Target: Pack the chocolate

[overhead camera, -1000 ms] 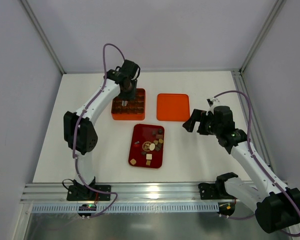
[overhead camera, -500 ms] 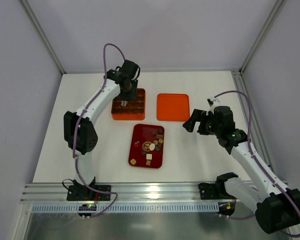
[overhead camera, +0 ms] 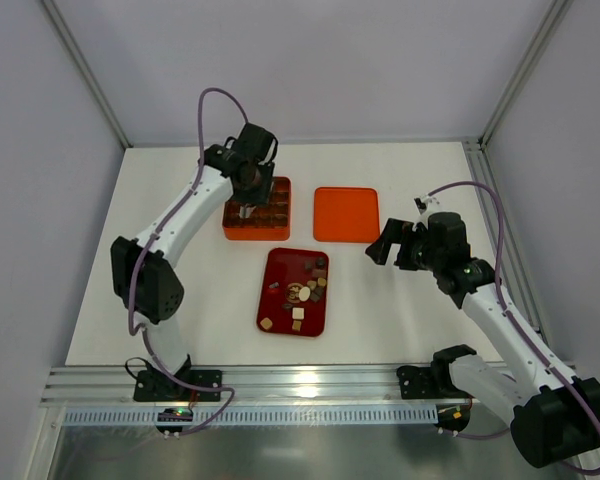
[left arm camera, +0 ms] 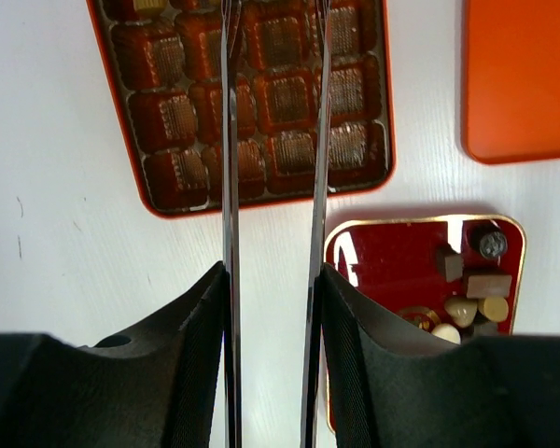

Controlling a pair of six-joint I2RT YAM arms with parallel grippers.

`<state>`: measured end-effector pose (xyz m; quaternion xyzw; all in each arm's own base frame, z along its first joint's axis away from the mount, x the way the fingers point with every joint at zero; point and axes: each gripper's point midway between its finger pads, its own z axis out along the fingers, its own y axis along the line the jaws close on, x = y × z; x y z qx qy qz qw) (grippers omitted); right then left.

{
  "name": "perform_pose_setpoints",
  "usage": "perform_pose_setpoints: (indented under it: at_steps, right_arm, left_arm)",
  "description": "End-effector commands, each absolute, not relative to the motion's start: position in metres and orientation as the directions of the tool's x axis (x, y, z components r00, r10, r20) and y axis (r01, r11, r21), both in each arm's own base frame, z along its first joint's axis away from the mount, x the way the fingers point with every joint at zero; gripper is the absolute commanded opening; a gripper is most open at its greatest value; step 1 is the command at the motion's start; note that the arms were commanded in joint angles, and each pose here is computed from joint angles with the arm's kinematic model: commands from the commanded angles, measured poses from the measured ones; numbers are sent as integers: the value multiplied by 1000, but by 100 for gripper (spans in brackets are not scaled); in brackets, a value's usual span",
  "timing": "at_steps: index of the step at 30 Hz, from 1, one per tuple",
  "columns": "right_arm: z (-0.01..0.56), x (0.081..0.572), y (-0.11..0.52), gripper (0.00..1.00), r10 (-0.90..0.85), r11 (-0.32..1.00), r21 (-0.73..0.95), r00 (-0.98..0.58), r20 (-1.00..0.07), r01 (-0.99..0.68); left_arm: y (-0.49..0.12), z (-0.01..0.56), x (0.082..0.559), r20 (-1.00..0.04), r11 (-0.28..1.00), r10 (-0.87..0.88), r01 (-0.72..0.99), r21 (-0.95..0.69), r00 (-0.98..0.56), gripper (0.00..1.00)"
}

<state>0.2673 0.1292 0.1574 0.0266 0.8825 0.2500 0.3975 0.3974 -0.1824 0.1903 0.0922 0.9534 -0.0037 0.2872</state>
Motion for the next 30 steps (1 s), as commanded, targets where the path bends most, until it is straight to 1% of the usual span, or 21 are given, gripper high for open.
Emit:
perform_pose_setpoints:
  at_steps: [1, 3, 4, 7, 13, 18, 23, 30]
  right_arm:
    - [188, 272, 132, 100, 249, 864, 460, -623, -742, -203]
    - [189, 272, 131, 100, 252, 864, 460, -618, -745, -203]
    - [189, 271, 131, 100, 251, 865, 460, -619, -744, -202]
    - [190, 269, 130, 100, 251, 866, 458, -616, -747, -202]
    - [189, 265, 127, 100, 246, 872, 448, -614, -750, -197]
    - [187, 262, 126, 100, 253, 871, 453, -615, -747, -191]
    - [184, 261, 126, 99, 261, 870, 459, -619, -741, -183]
    - [183, 259, 124, 100, 260, 872, 456, -617, -743, -180]
  left_arm:
    - [-190, 226, 365, -617, 979, 163, 206, 2, -770, 42]
    - [-198, 236, 345, -639, 972, 183, 235, 4, -747, 42]
    - [-197, 226, 334, -622, 971, 198, 240, 17, -758, 42]
    - [-205, 226, 302, -625, 958, 228, 285, 8, -747, 42]
    - [-214, 220, 235, -611, 924, 276, 380, -45, -742, 42]
    - [-218, 208, 190, -584, 900, 294, 424, -97, -757, 43]
    - [-218, 186, 162, -539, 891, 325, 443, -102, -777, 43]
    - [-230, 173, 147, -516, 880, 350, 464, -107, -782, 43]
